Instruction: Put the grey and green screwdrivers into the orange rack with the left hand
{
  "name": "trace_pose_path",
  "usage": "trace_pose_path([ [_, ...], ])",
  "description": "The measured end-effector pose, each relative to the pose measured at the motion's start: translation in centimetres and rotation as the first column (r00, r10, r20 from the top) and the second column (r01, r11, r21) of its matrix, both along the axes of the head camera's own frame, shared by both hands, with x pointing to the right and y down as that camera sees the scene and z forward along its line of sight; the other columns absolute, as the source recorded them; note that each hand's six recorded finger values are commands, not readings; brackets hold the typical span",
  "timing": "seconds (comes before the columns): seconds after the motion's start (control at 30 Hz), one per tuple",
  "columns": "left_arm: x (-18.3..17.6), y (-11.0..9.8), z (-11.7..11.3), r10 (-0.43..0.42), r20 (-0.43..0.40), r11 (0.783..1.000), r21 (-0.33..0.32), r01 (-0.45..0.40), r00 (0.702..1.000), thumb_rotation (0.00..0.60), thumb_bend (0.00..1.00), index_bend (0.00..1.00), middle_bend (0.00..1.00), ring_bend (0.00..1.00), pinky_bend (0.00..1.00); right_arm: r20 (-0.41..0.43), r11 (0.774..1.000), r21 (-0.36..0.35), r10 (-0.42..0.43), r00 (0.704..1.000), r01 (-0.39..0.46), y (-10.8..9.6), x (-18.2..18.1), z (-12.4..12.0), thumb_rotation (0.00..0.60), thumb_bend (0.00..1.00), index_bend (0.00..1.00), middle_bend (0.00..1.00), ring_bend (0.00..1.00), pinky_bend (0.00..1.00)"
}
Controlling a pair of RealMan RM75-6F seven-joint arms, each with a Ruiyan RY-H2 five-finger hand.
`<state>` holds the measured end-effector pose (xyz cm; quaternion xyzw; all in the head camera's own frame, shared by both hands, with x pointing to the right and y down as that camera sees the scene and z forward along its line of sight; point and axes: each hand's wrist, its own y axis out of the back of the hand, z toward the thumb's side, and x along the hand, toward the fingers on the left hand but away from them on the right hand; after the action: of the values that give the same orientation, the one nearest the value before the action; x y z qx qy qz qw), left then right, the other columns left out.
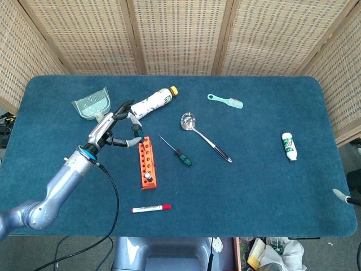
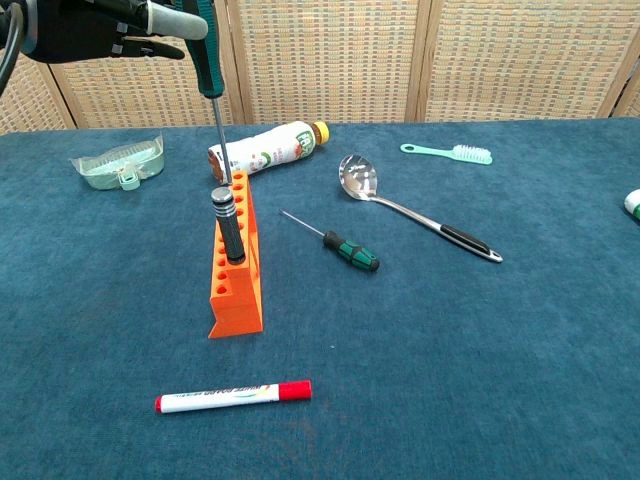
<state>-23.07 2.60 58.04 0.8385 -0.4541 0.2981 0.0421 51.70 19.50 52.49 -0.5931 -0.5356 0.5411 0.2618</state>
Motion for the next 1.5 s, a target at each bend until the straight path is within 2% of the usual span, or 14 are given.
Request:
trace_pose_path([
  [1.07,0.5,0.2,1.5,0.005,0.042,1.0,-0.013,-0.005,0.999,0.6,0.49,0.63,0.0,0.0,0.0,0.0,1.0,0.002,0.001,1.0,-0.001,-0.1,0.1,0.0,0.6,0.0,0.02,0.0,0.0,0.0],
  [1.5,0.7,1.0,3.1,0.025,0.067,0.999,-0.026,-0.023,0.997,0.6,0.49,0.63,0.0,0.0,0.0,-0.002,1.0,0.003,0.0,1.0,0.0,-0.1,0.1,-0.1,0.6,0.0,0.02,0.0,0.0,0.0],
])
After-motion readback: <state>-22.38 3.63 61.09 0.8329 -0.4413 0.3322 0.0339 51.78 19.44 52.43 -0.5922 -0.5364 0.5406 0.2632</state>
